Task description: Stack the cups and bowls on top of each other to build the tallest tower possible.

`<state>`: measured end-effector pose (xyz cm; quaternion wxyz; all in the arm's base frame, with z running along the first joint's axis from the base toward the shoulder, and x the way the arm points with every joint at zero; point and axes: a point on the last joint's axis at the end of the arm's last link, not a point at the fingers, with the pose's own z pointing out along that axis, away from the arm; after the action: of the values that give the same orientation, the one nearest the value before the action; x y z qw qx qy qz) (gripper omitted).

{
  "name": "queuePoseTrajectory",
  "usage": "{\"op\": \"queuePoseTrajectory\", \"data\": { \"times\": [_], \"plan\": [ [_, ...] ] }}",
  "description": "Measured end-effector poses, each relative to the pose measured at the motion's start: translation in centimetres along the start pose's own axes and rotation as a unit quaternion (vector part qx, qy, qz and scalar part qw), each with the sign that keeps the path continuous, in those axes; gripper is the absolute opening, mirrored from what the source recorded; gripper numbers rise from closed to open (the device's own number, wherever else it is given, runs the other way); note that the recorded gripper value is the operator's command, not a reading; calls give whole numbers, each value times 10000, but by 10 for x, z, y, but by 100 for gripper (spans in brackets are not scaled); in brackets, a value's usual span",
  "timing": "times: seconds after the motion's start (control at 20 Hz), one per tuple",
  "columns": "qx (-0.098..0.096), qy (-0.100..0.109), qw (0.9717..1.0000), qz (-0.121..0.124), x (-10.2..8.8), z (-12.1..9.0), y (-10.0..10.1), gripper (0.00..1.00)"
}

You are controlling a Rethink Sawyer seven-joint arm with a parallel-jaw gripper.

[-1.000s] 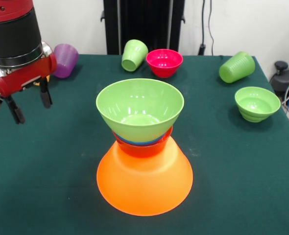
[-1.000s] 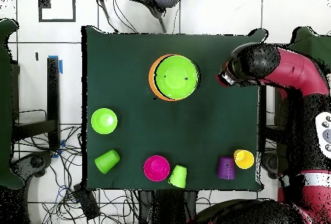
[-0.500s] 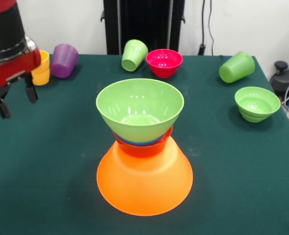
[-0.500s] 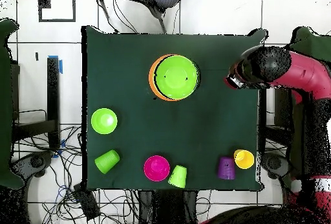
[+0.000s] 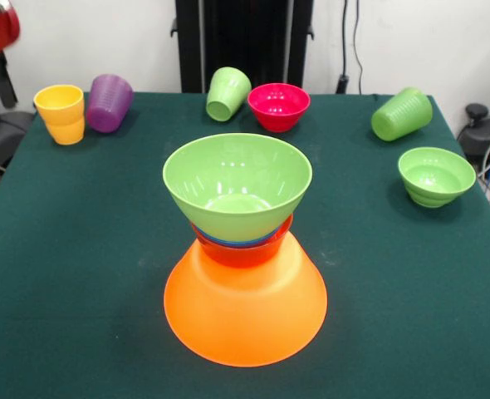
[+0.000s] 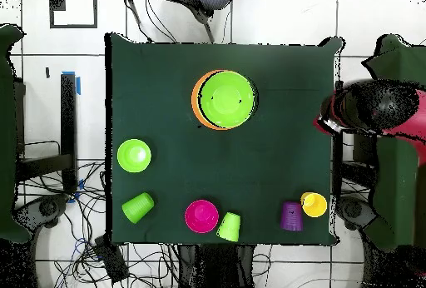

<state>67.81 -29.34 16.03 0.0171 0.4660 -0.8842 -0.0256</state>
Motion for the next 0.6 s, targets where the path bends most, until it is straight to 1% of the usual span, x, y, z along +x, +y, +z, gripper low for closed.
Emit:
{"op": "queuePoseTrajectory", "data": {
  "times": [0.2, 0.3, 0.35, 0.6],
  "plan": [
    [30, 76, 9999, -95, 23, -24, 15, 100],
    [40, 101, 9999, -97, 26, -29, 18, 100],
    [50, 131, 9998, -105, 30, -36, 24, 100],
    [52, 177, 9997, -158, 31, -41, 35, 100]
  ]
}}
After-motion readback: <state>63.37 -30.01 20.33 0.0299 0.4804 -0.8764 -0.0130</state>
